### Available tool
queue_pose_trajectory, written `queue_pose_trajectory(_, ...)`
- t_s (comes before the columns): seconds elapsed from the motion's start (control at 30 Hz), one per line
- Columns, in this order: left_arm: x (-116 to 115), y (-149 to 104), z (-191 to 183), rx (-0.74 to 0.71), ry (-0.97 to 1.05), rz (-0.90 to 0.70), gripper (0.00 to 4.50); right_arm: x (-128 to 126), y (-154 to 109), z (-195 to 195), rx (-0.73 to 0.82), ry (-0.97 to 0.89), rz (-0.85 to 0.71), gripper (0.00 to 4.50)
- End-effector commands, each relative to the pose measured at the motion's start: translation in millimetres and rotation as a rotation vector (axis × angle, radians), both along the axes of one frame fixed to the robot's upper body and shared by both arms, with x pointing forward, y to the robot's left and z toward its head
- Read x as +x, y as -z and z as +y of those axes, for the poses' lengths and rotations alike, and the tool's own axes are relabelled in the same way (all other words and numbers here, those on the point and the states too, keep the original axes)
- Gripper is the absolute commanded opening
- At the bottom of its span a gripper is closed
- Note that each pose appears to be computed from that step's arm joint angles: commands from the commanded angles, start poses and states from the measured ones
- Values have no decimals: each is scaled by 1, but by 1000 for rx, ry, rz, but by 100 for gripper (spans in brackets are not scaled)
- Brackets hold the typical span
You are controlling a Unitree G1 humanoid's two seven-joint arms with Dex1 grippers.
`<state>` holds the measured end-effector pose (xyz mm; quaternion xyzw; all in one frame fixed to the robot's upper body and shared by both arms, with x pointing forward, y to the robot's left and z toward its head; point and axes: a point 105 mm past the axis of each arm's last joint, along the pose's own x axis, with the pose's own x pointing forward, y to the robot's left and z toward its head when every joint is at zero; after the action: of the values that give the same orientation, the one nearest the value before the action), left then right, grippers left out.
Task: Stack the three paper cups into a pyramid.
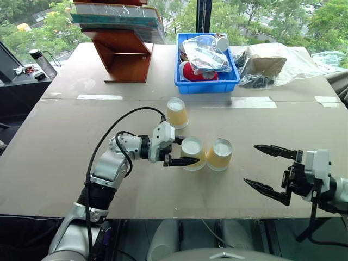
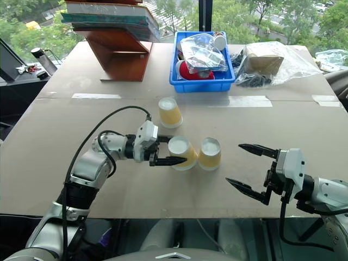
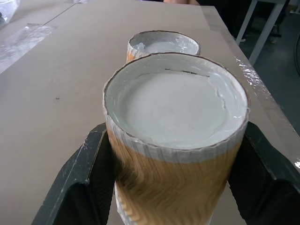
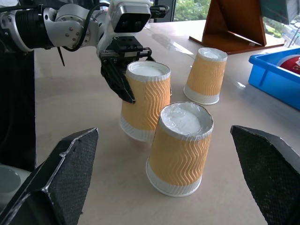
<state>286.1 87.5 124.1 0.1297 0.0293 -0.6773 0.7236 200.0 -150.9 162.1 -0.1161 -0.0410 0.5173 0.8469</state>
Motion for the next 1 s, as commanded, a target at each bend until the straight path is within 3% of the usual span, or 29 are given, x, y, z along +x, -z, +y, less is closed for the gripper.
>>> queue_pose_trajectory(0.03,0,-5,-5,-5,26,-41,261,-4,-9,4,2,-1,-47,450)
queue_pose_trajectory(0.47,3,-1,-13,22,37,-33,261,-4,-12,5,2,13,-47,450)
queue_pose_trajectory(0.53,2,1,-13,30,40,-26,361,-4,-12,5,3,13,-46,450)
queue_pose_trajectory(0.63,2,3,-13,39,28,-19,445,-4,-12,5,4,12,-44,450)
queue_pose_trajectory(1.0,0,-12,4,-24,-45,-38,445,-4,-12,5,6,8,-41,450)
